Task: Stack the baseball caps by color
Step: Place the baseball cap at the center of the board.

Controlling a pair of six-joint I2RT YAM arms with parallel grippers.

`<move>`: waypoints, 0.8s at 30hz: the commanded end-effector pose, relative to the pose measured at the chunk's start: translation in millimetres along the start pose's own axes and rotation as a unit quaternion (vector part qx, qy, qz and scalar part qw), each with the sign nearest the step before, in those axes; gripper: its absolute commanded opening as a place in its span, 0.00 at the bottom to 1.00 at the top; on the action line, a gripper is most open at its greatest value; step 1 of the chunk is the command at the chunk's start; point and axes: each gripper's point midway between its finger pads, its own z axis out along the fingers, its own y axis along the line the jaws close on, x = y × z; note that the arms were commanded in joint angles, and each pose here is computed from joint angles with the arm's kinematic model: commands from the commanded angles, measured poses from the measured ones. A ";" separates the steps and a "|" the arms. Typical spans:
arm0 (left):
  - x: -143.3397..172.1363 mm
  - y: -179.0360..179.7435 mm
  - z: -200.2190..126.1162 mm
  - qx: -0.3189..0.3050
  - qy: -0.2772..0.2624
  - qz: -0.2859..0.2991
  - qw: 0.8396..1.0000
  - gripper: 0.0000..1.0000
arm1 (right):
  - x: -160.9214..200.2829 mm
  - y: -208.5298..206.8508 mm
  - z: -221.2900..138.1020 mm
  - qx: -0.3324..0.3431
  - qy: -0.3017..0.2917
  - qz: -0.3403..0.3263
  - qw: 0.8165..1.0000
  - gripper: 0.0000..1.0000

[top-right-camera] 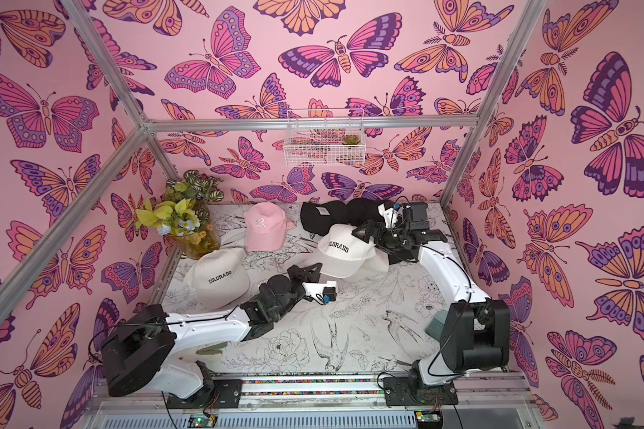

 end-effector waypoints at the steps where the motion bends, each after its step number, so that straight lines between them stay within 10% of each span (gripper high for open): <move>1: -15.9 12.0 2.6 -0.020 -0.032 -0.016 0.999 0.00 | 7.4 20.1 5.3 -0.068 0.033 0.010 0.997 0.99; 6: -10.0 -3.0 9.2 -0.005 -0.018 -0.001 1.000 0.00 | 10.8 43.6 5.9 -0.120 0.046 -0.001 0.992 0.98; 24: 9.7 -29.1 18.5 0.001 0.011 0.045 0.999 0.00 | 30.0 66.7 -17.3 -0.145 0.061 -0.043 0.987 0.48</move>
